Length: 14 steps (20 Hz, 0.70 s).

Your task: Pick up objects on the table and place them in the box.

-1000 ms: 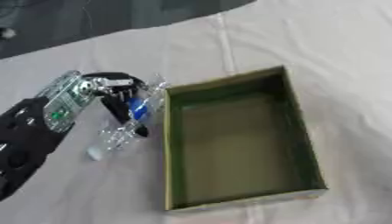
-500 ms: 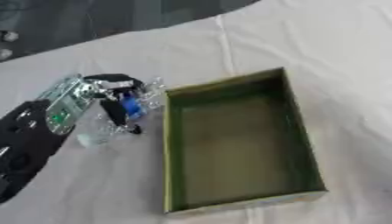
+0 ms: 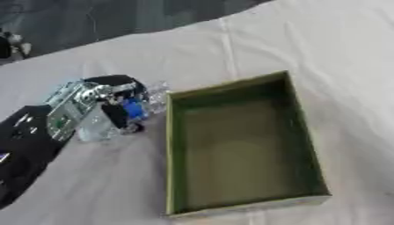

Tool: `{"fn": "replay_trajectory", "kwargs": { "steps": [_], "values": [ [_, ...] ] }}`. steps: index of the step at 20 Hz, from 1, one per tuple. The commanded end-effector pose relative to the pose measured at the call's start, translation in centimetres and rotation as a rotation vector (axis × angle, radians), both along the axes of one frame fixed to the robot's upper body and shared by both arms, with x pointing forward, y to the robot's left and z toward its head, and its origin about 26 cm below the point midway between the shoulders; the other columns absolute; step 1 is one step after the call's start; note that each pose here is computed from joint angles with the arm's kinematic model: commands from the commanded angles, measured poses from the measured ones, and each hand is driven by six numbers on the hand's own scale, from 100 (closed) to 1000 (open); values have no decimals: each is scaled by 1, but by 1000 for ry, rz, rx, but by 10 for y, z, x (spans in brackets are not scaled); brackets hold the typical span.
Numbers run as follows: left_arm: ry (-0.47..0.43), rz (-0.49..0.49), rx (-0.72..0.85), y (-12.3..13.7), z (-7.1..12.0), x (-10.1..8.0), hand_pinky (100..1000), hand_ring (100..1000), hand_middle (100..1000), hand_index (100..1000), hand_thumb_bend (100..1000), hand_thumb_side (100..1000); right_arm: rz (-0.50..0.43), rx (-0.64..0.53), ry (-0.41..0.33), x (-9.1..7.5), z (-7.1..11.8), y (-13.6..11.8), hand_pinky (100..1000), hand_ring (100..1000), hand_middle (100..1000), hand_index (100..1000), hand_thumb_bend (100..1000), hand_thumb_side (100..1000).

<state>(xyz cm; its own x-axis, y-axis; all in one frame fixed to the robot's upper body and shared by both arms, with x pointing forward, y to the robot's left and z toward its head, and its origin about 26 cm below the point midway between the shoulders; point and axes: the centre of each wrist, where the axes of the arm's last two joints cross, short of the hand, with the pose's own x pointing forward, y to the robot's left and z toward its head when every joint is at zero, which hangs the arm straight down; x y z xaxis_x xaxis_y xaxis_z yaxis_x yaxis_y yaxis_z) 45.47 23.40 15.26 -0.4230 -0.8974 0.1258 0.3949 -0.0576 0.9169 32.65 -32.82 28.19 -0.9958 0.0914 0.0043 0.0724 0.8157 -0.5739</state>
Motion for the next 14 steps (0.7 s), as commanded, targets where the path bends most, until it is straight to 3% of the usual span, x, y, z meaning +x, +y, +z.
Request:
{"fn": "replay_trajectory", "kwargs": {
  "steps": [1, 9, 14],
  "values": [
    [-60, -13, 84, 11, 7, -2, 100, 172, 100, 288, 414, 100, -2, -11, -28, -5, 9, -1, 699, 778, 906, 778, 372, 1000],
    [-344, -91, 330, 27, 32, -13, 100, 198, 100, 326, 497, 100, -7, -10, -24, -5, 8, -2, 699, 776, 903, 777, 374, 1000],
    [-446, -52, 407, 49, 51, -22, 100, 202, 100, 332, 514, 100, -8, -10, -24, -4, 7, -3, 699, 774, 900, 773, 377, 1000]
  ]
}}
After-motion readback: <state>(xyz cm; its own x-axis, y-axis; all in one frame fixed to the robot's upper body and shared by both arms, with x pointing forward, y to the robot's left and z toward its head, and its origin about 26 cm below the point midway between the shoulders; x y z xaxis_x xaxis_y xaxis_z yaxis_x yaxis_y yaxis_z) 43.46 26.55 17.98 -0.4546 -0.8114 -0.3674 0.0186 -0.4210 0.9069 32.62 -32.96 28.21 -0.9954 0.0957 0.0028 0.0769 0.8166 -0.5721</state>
